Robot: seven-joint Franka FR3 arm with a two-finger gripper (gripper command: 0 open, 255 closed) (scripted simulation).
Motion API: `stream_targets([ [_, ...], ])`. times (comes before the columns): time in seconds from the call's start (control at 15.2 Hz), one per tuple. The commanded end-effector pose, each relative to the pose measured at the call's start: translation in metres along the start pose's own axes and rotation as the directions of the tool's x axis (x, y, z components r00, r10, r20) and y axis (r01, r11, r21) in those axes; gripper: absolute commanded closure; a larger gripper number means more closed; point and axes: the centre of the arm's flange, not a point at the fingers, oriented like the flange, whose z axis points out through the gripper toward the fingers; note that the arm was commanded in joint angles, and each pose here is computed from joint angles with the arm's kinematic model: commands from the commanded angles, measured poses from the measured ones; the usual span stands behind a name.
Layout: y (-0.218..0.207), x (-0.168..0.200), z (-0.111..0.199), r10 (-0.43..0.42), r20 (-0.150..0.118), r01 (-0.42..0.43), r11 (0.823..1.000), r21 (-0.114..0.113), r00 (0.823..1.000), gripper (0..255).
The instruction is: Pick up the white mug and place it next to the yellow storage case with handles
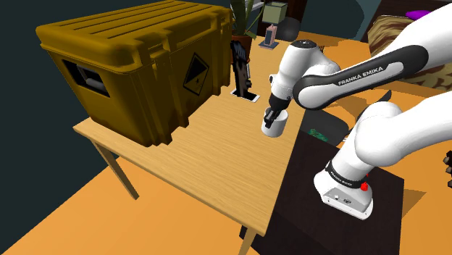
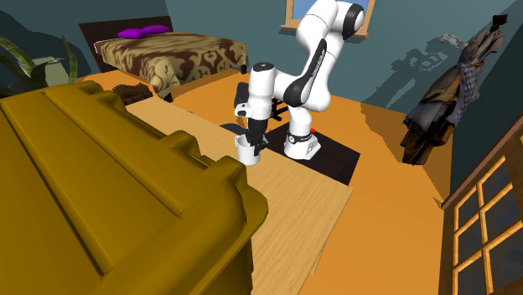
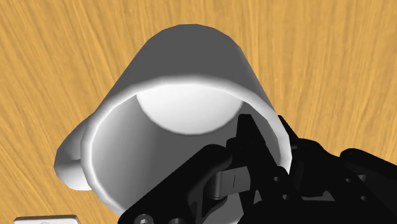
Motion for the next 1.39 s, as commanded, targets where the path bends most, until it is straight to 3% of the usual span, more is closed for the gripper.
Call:
stream_targets([
  [0.0,0.0,0.0,0.0,0.0,0.0,0.0,1.0,0.0,1.0,255],
  [0.13,0.0,0.0,0.0,0.0,0.0,0.0,1.0,0.0,1.0,255],
  [1.32,0.002,0.011,-0.094,0.0,0.0,0.0,1.0,0.0,1.0,255],
])
